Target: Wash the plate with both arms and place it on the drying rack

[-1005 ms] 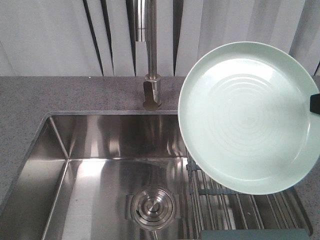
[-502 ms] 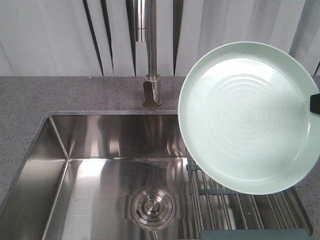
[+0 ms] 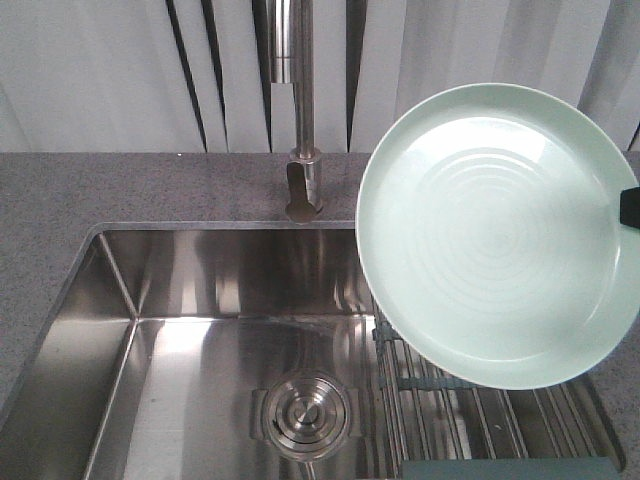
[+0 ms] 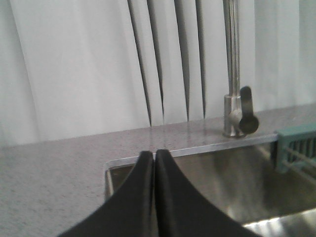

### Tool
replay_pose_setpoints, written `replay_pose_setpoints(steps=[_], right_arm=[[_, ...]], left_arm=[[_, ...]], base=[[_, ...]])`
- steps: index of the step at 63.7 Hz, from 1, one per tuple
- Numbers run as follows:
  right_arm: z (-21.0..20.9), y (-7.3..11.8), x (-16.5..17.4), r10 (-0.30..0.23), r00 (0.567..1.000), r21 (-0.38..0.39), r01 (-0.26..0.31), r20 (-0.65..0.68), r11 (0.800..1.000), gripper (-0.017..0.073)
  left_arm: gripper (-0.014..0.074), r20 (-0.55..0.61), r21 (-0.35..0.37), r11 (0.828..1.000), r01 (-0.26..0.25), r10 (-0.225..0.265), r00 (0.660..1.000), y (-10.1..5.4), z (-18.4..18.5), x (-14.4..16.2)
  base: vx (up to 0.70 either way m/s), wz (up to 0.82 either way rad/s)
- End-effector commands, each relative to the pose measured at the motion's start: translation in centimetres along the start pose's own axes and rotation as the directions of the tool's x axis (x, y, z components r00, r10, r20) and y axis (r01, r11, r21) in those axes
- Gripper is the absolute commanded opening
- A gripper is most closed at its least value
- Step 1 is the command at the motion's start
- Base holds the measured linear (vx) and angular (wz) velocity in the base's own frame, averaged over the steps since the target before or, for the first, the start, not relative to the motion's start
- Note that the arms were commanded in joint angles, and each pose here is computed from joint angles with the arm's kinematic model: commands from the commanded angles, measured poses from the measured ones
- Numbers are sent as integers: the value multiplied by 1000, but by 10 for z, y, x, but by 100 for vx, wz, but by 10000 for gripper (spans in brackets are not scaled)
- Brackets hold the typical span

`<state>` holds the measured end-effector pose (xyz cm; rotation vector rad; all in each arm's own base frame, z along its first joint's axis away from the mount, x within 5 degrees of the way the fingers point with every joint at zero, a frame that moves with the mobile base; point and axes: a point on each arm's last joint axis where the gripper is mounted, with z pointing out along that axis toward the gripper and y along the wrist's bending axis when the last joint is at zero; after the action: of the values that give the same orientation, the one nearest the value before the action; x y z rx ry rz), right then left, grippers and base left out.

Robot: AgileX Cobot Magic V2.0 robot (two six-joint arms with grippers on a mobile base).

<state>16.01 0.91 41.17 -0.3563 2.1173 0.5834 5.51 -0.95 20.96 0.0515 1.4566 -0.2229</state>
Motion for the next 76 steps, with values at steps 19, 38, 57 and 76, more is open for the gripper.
replay_pose_setpoints(steps=[19, 38, 57, 76], right_arm=[[-11, 2, -2, 26, 1000, 100, -27, 11, 995, -8], [-35, 1, 7, 56, 997, 390, -74, 56, 918, -8], [-39, -4, 8, 59, 996, 456, -80, 60, 887, -8], [-39, -4, 7, 51, 996, 456, -78, 71, 886, -8]], left_arm=[[-6, 216, 98, 817, 568, -574, 790, 5, -4, -15], [-6, 330, 260, 633, 729, -768, 549, 10, -9, -33], [-6, 279, 418, 450, 789, -890, 360, 4, -14, -75], [-6, 275, 402, 671, 623, -737, 617, -18, 26, -156]], base=[[0, 0], [0, 0], [0, 0], [0, 0]])
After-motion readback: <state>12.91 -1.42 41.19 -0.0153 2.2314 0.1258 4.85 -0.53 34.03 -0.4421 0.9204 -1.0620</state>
